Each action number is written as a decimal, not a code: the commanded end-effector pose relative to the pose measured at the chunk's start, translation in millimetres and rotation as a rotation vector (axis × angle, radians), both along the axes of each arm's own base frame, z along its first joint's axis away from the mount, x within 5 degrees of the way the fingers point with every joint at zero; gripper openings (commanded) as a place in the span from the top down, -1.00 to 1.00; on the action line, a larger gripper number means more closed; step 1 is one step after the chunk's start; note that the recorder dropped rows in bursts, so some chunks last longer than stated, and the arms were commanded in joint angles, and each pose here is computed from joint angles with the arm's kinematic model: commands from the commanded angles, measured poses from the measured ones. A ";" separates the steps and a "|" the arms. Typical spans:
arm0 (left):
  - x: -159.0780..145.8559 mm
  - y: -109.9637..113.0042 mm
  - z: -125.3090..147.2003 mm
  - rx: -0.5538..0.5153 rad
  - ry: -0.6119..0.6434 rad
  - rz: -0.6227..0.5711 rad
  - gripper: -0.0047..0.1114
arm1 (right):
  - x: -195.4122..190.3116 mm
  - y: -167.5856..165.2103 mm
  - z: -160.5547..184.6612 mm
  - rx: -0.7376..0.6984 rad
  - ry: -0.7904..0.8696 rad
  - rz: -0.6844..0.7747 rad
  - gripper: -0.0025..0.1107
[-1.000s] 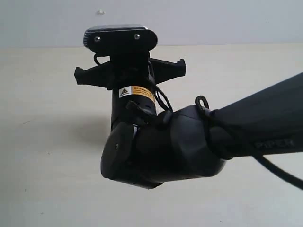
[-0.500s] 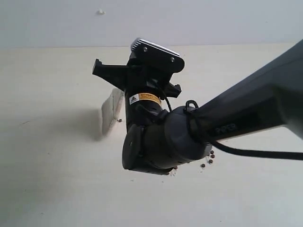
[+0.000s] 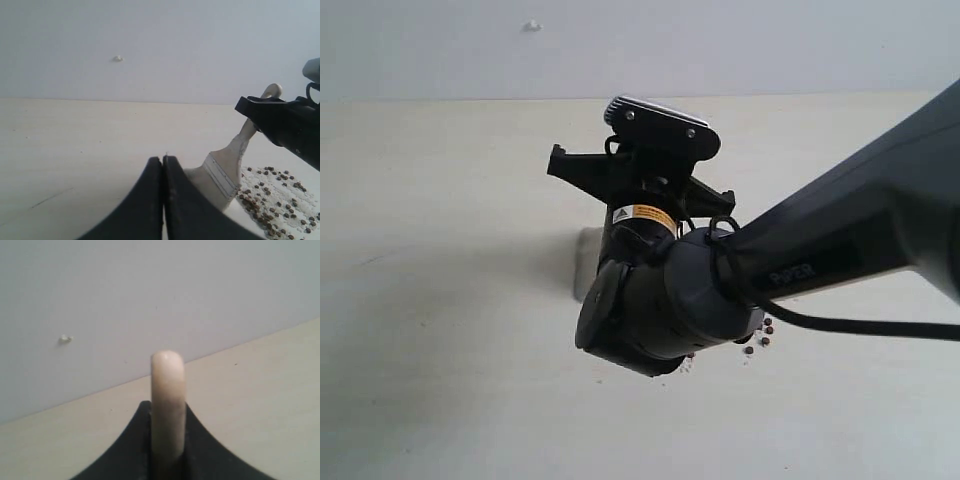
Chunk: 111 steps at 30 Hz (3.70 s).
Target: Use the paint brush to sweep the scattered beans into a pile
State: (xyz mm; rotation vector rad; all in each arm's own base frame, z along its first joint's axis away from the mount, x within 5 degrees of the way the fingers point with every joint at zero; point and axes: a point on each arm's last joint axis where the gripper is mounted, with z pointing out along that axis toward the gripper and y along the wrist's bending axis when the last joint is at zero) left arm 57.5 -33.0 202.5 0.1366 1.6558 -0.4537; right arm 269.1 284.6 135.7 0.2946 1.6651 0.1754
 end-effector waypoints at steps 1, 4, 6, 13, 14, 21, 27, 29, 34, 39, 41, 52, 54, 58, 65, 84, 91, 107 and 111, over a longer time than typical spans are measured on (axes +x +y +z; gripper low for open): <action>-0.2 -0.6 -1.1 0.003 0.003 -0.009 0.92 | 1.5 -5.3 0.4 -0.108 0.014 -0.039 0.96; -0.2 -0.6 -1.1 0.003 0.003 -0.009 0.92 | 1.1 -7.0 -0.7 -0.161 0.033 -0.051 0.96; -0.2 -0.6 -1.1 0.003 0.003 -0.009 0.92 | 1.1 -7.1 -0.7 -0.207 0.037 -0.045 0.96; -0.2 -0.6 -1.1 0.003 0.003 -0.009 0.92 | 0.5 -9.4 3.6 -0.270 0.056 -0.058 0.96; -0.2 -0.6 -1.1 0.003 0.003 -0.009 0.92 | 0.4 -9.5 5.8 -0.265 0.053 -0.058 0.96; -0.2 -0.6 -1.1 0.003 0.003 -0.009 0.92 | -0.1 -9.7 25.8 -0.301 0.025 -0.040 0.96; -0.2 -0.6 -1.1 0.003 0.003 -0.009 0.92 | -0.4 -9.6 33.3 -0.270 0.007 -0.036 0.96; -0.2 -0.6 -1.1 0.003 0.003 -0.009 0.92 | -0.2 -8.6 34.8 -0.242 -0.007 -0.028 0.96; -0.2 -0.6 -1.1 0.003 0.003 -0.009 0.92 | -0.2 -8.4 34.9 -0.178 -0.014 -0.033 0.96; -0.2 -0.6 -1.1 0.003 0.003 -0.009 0.92 | -1.4 -10.9 46.1 -0.128 -0.025 -0.045 0.96; -0.2 -0.6 -1.1 0.003 0.003 -0.009 0.92 | -2.2 -12.2 54.9 -0.119 -0.036 -0.045 0.96; -0.2 -0.6 -1.1 0.003 0.003 -0.009 0.92 | -35.3 -29.0 63.4 -0.110 -0.055 0.046 0.96; -0.2 -0.6 -1.1 0.003 0.003 -0.009 0.92 | -41.8 -37.9 57.8 -0.075 -0.062 0.078 0.96; -0.2 -0.6 -1.1 0.003 0.003 -0.009 0.92 | -52.0 -50.3 44.4 0.035 -0.056 0.129 0.96; -0.2 -0.6 -1.1 0.003 0.003 -0.009 0.92 | -59.2 -61.5 31.1 0.091 -0.024 0.135 0.96; -0.2 -0.6 -1.1 0.003 0.003 -0.009 0.92 | -82.5 -44.2 29.2 0.136 -0.007 0.211 0.96; -0.2 -0.6 -1.1 0.003 0.003 -0.009 0.92 | -84.8 -48.0 26.4 -0.048 0.015 0.178 0.96; -0.2 -0.6 -1.1 0.003 0.003 -0.009 0.92 | -83.9 -50.5 25.6 -0.284 0.025 0.179 0.96; -0.2 -0.6 -1.1 0.003 0.003 -0.009 0.92 | -83.9 -50.5 25.6 -0.284 0.025 0.179 0.96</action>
